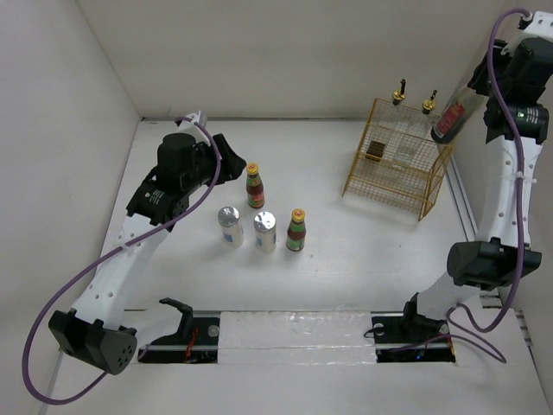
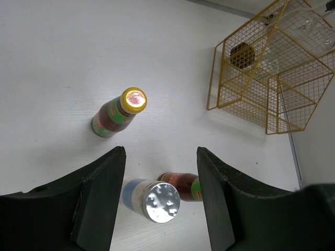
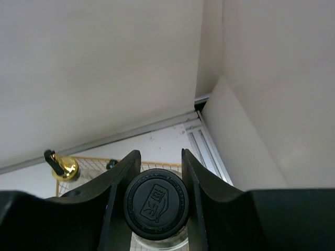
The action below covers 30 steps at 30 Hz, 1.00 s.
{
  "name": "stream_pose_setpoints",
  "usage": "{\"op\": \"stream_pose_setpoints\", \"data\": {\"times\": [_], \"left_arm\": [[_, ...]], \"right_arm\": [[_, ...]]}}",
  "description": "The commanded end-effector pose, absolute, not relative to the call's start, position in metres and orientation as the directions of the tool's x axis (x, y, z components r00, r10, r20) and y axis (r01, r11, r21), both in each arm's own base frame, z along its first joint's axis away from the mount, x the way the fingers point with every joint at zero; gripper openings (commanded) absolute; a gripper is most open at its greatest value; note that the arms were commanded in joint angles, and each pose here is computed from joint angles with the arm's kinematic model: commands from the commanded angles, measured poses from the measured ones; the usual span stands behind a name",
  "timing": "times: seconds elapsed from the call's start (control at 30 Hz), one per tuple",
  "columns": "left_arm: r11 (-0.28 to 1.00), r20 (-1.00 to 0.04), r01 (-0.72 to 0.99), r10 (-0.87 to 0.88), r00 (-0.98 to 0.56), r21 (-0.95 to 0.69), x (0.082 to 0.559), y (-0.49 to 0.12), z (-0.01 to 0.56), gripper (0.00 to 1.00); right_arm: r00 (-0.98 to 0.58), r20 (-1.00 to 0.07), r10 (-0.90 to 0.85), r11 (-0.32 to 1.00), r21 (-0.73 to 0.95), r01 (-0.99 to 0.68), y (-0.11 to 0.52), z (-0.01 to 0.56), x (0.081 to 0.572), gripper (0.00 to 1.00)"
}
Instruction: Organize the condiment bottles
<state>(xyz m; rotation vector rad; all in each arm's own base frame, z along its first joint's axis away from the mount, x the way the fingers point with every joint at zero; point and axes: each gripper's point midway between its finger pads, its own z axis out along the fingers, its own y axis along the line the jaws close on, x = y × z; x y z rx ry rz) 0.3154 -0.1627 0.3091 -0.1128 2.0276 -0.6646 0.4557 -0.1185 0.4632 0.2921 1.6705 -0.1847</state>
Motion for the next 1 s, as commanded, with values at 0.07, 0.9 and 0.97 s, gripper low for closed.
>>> {"op": "stream_pose_setpoints", "data": {"times": [0.07, 0.9, 0.97], "left_arm": [[0.822, -0.803, 0.253, -0.351, -0.482, -0.511, 0.318, -0.170, 0.334, 0.52], [0.832, -0.797, 0.231, -0.346, -0.495, -0.505, 0.327, -0.171, 0.326, 0.52], [0.832, -0.797, 0.231, -0.346, -0.495, -0.505, 0.327, -0.171, 0.326, 0.52]], "right_arm": [[0.205, -0.977, 0.051, 0.964, 0.102, 0.247, -0.118, 0.562, 0.457, 0.00], [0.157, -0.987, 0.026, 0.977, 0.058, 0.205, -0.137, 0.519, 0.515, 0.00], [0.109, -0.994, 0.032, 0.977, 0.054, 0.209, -0.133, 0.495, 0.518, 0.00]]}}
